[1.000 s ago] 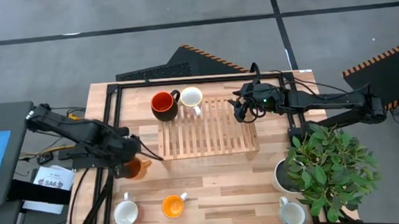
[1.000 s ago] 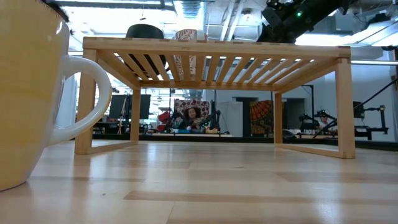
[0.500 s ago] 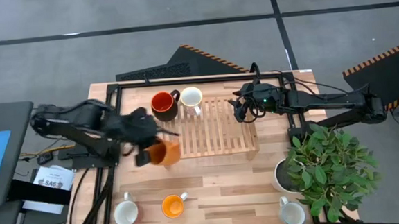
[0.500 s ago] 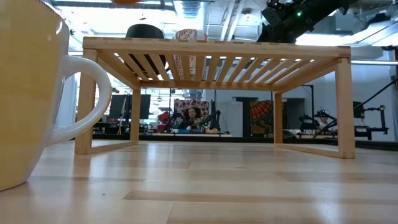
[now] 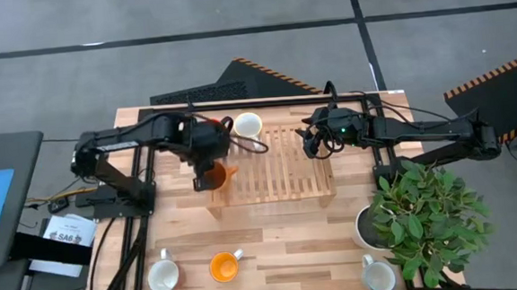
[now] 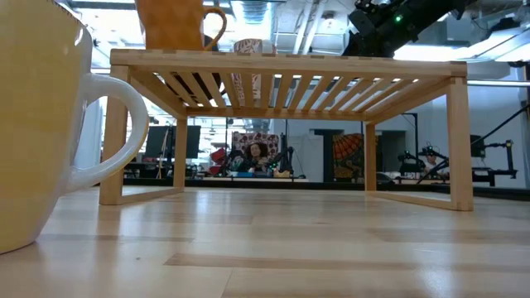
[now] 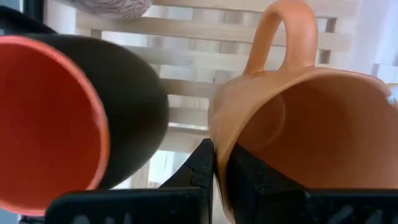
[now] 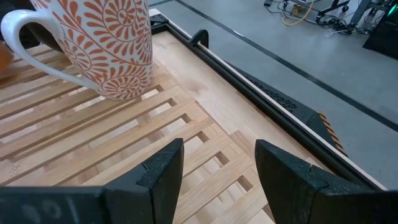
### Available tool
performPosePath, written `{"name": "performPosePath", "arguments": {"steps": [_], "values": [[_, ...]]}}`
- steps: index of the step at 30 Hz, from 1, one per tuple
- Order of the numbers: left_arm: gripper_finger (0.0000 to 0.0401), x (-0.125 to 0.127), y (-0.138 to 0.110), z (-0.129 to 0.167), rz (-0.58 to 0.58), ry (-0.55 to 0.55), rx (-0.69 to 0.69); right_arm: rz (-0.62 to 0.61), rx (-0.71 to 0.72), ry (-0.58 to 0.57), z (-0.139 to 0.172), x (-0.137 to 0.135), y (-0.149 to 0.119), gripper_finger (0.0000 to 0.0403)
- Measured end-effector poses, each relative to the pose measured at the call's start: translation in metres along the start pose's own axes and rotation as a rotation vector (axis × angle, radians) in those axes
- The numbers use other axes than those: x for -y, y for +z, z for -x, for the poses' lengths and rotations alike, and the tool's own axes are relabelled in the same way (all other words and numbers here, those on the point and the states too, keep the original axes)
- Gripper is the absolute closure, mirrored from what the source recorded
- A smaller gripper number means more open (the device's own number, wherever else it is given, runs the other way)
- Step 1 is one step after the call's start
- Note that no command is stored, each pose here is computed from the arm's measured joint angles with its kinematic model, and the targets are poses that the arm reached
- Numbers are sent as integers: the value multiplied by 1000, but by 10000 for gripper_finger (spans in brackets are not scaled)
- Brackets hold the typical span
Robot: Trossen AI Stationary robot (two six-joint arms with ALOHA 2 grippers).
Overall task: Place coffee mugs
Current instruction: Put the orange mug on the shelf, then put the yellow mug on the shelf
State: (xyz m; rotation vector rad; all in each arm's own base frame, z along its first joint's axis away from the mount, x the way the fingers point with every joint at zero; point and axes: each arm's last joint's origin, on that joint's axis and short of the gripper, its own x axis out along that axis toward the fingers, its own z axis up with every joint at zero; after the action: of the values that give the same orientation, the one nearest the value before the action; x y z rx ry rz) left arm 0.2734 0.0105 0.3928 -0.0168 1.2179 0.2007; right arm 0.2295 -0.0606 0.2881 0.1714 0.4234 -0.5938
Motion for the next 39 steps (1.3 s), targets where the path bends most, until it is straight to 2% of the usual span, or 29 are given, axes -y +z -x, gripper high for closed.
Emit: {"name": "performPosePath", "arguments": {"steps": [7,11,20,39], "values": [[390,-11,1,-4,-1,-8,-31,7,-1,0,0,0,0,177],[390,-10,2,-5,-30,-47,-21,8,-1,-1,0,0,0,177],[387,-10,4,-5,-64,-46,-7,8,-1,-1,0,0,0,177],[299,-11,7,-5,-127,-1,28,9,-3,-2,0,0,0,177]]}}
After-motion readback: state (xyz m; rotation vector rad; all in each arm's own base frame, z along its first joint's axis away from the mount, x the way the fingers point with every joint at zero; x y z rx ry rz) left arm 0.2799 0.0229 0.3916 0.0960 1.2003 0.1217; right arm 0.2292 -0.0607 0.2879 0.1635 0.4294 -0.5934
